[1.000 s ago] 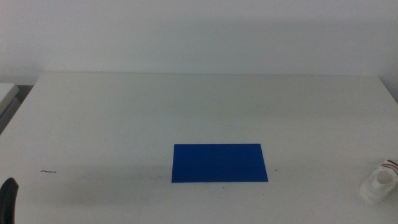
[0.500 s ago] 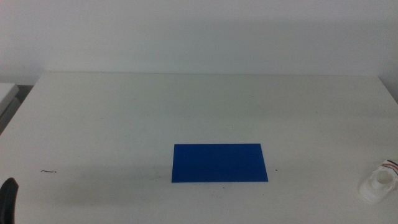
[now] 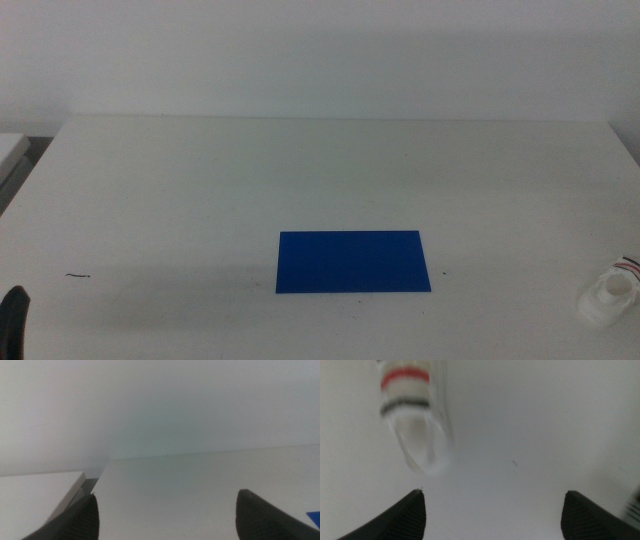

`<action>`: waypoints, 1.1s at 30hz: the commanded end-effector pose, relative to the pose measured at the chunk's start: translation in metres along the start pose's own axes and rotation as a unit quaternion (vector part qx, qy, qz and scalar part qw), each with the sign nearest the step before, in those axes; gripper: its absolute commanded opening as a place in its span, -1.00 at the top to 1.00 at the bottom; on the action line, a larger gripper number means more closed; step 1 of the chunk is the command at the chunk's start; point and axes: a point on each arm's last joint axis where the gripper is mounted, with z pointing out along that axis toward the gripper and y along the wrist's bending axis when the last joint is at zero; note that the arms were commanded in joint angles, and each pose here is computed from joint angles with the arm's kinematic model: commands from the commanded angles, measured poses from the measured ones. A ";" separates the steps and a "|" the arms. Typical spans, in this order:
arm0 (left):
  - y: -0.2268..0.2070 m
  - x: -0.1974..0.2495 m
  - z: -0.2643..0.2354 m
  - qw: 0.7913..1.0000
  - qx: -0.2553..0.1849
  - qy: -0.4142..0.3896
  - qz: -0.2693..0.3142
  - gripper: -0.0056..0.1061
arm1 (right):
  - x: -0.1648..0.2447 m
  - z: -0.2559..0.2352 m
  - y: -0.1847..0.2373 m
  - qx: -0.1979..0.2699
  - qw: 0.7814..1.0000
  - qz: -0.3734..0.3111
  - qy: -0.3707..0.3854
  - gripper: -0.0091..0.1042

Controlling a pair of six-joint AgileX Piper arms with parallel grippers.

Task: Use one arm to grab the shoe from the table and place it on the mat.

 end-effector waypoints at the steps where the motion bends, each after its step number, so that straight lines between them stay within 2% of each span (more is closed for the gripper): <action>1: 0.000 -0.001 0.000 1.000 0.001 -0.003 -0.003 -0.78 | -0.011 0.006 0.006 -0.011 0.999 0.029 -0.027 -0.80; 5: 0.000 -0.001 0.000 1.000 0.001 -0.003 -0.003 -0.78 | -0.024 0.018 0.021 -0.062 0.996 0.036 -0.051 -0.80; 7: 0.000 -0.001 0.000 1.000 0.001 -0.003 -0.003 -0.78 | -0.030 0.025 0.025 -0.067 0.996 0.034 -0.056 -0.80; 15: 0.000 -0.001 0.000 1.000 0.001 -0.003 -0.003 -0.78 | -0.043 0.068 0.046 -0.066 0.996 -0.008 -0.053 -0.80; 22: 0.000 -0.001 0.000 1.000 0.001 -0.003 -0.003 -0.78 | -0.044 0.105 0.053 -0.031 0.999 -0.019 -0.026 -0.79; 24: 0.000 -0.001 0.000 1.000 0.001 -0.003 -0.003 -0.78 | -0.044 0.109 0.054 -0.029 0.999 -0.029 -0.024 -0.72; 26: 0.000 -0.001 0.000 1.000 0.001 -0.003 -0.003 -0.78 | -0.044 0.110 0.055 -0.031 0.999 -0.033 -0.025 -0.46; 27: 0.000 -0.001 0.000 1.000 0.001 -0.003 -0.003 -0.78 | -0.044 0.110 0.054 -0.030 0.999 -0.033 -0.024 -0.24; 30: 0.000 -0.001 0.000 1.000 0.001 -0.003 -0.003 -0.78 | -0.040 0.104 0.052 -0.016 1.000 -0.014 -0.011 0.68; 31: 0.000 -0.001 0.000 1.000 0.001 -0.003 -0.003 -0.78 | -0.037 0.098 0.053 -0.011 1.000 -0.012 -0.008 0.90; 33: 0.000 -0.001 0.000 1.000 0.001 -0.003 -0.003 -0.78 | -0.029 0.085 0.060 0.005 0.999 -0.032 -0.010 0.84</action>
